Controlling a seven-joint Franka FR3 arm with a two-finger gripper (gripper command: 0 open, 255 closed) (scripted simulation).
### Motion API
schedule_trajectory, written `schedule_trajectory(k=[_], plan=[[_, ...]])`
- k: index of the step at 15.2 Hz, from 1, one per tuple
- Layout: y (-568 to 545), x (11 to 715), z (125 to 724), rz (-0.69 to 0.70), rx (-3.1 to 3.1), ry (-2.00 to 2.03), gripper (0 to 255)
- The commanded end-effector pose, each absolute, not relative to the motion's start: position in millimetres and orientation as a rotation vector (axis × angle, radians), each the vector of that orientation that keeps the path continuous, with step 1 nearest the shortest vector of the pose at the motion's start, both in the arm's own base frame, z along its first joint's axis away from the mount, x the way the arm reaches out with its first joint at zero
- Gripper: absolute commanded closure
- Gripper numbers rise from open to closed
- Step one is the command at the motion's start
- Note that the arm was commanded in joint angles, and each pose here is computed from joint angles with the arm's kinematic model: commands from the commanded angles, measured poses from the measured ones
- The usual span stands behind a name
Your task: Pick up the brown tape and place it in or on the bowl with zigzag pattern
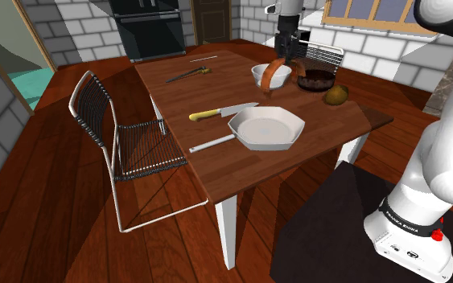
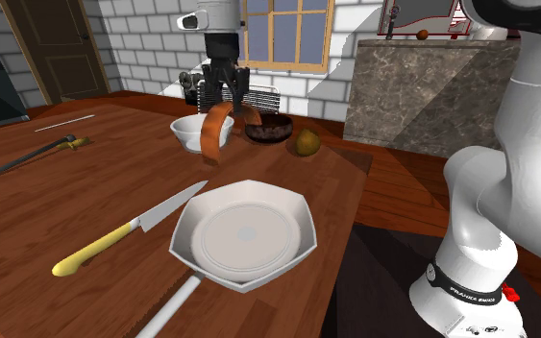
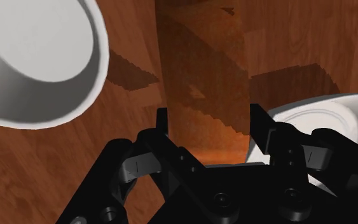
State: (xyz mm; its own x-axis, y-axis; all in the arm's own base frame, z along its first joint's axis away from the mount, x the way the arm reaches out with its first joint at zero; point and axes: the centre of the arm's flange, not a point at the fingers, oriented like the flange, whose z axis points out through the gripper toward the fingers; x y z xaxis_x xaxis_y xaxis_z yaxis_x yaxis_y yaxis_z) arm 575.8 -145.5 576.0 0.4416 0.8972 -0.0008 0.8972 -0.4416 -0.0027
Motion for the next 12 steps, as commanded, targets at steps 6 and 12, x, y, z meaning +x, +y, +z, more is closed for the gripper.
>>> schedule_trajectory(k=[6,12], plan=[[-144.7,575.4,614.4,0.003,-2.665,-1.659,255],[-157.3,572.2,641.7,0.003,-2.665,-1.659,255]])
